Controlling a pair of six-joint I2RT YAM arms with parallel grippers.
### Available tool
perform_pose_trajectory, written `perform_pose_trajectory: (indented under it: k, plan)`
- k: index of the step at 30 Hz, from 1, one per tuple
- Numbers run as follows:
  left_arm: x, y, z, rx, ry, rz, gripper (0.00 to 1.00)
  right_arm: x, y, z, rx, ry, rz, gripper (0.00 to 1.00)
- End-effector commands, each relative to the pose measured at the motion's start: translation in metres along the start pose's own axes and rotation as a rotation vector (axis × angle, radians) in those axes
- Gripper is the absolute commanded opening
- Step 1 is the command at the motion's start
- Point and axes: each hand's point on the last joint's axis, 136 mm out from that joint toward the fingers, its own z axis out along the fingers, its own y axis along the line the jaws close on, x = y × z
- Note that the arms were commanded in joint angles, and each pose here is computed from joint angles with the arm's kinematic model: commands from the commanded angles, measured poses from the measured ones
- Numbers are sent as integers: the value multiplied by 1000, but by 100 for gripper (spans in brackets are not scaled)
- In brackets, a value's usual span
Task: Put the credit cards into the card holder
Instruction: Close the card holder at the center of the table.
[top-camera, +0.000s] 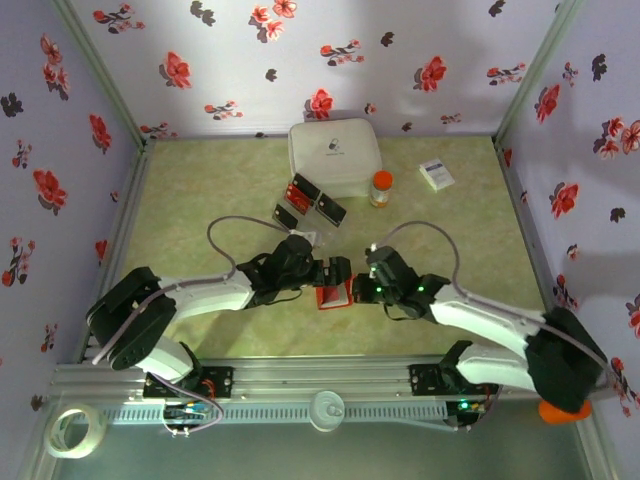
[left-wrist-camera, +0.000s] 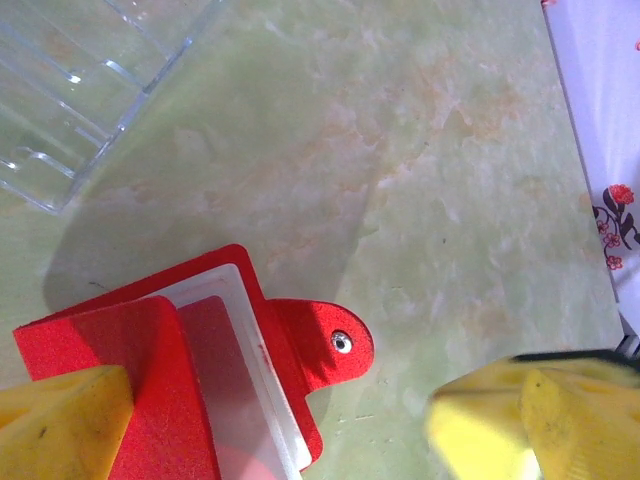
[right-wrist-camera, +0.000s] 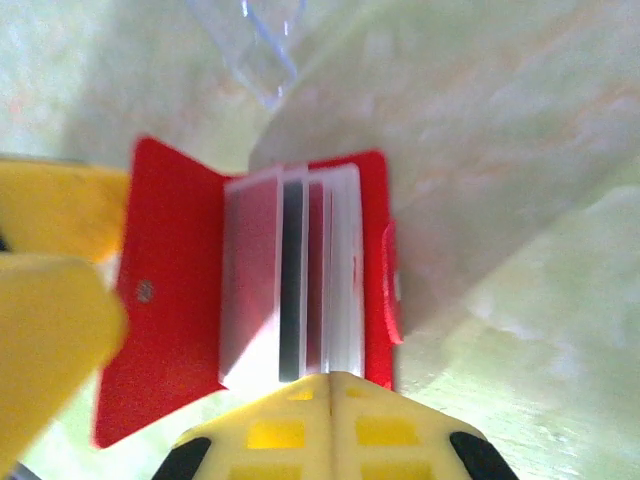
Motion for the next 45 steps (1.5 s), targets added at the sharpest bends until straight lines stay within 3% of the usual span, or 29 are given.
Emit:
perform_pose_trajectory:
  k: [1, 12, 29, 35, 45]
  plan:
    - [-4, -17, 5, 34, -15, -8, 100, -1, -35, -20, 116, -23, 18, 1]
    - [12, -32, 24, 3, -4, 9, 100, -1, -60, -38, 96, -40, 83, 2]
    - [71, 10, 60, -156, 82, 1, 100, 24, -63, -35, 60, 31, 80, 2]
    - [60, -2, 56, -138, 55, 4, 100, 26, -63, -39, 65, 43, 71, 3]
    - [12, -38, 36, -51, 36, 27, 100, 21, -57, -40, 42, 28, 88, 5]
